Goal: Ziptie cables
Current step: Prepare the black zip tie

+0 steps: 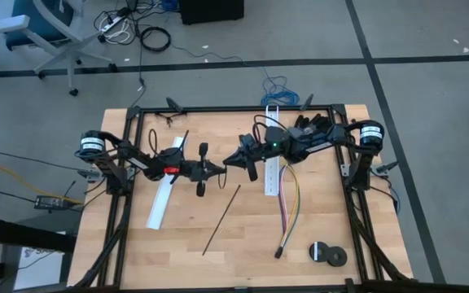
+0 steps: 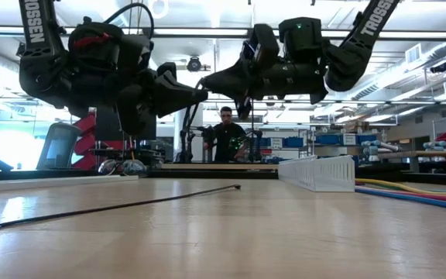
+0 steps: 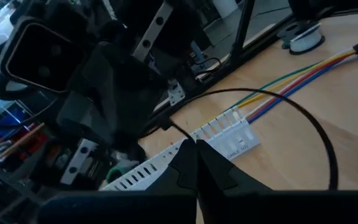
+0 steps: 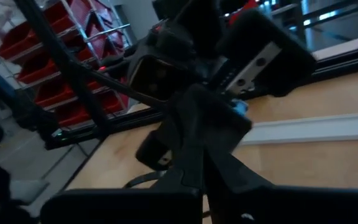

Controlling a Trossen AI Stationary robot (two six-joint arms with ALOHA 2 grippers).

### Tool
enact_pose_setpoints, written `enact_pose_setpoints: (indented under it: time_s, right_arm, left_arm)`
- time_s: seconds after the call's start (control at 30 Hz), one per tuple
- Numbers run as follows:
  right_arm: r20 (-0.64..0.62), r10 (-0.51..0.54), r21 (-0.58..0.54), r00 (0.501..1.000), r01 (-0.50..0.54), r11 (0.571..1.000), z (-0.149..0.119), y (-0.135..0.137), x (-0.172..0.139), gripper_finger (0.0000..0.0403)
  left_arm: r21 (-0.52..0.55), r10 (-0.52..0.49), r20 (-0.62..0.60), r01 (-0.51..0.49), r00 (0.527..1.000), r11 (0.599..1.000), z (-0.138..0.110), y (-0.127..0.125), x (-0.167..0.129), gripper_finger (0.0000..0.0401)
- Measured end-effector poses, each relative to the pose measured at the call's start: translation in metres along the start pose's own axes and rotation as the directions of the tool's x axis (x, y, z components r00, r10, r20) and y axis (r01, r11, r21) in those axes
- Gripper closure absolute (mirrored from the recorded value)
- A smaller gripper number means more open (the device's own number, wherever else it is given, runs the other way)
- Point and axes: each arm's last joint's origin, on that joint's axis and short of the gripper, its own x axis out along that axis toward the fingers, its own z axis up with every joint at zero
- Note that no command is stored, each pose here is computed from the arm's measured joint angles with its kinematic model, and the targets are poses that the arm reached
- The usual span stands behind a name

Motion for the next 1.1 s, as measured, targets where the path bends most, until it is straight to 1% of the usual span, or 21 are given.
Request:
enact_pose_setpoints:
  time_s: [0.17,0.4,0.63,0.77,0.9,0.97,1.1]
  right_arm:
    - [0.028,-0.067,-0.026,0.997,0.068,0.997,0.005,-0.012,-0.006,0.0403]
    - [0.054,-0.1,-0.03,0.993,0.102,0.994,0.011,-0.025,-0.013,0.0403]
    - [-0.004,0.035,-0.003,0.999,-0.035,0.999,0.009,-0.023,-0.014,0.0397]
    - [-0.062,0.069,0.022,0.996,-0.068,0.997,0.004,-0.023,-0.014,0.0365]
    - [-0.094,0.059,0.007,0.994,-0.059,0.998,0.001,-0.026,-0.016,0.0318]
    - [-0.089,0.045,0.002,0.995,-0.045,0.999,0.002,-0.031,-0.018,0.0294]
    - [-0.072,0.006,0.008,0.997,-0.006,1.0,0.008,-0.045,-0.027,0.0256]
  left_arm:
    - [-0.011,-0.041,0.004,0.041,0.999,0.999,-0.001,-0.002,0.0,0.04]
    - [-0.028,-0.066,-0.028,0.065,0.997,0.998,-0.004,-0.005,0.0,0.04]
    - [-0.025,-0.003,-0.081,0.001,0.997,1.0,-0.006,-0.004,0.0,0.0396]
    - [-0.024,0.016,-0.095,-0.018,0.995,1.0,-0.006,-0.003,0.0,0.0395]
    - [-0.034,0.043,-0.123,-0.048,0.991,0.998,-0.007,-0.003,-0.001,0.0394]
    - [-0.069,0.048,-0.15,-0.059,0.988,0.996,-0.009,-0.004,-0.002,0.0394]
    - [-0.14,0.056,-0.263,-0.096,0.963,0.986,-0.018,-0.007,-0.003,0.0394]
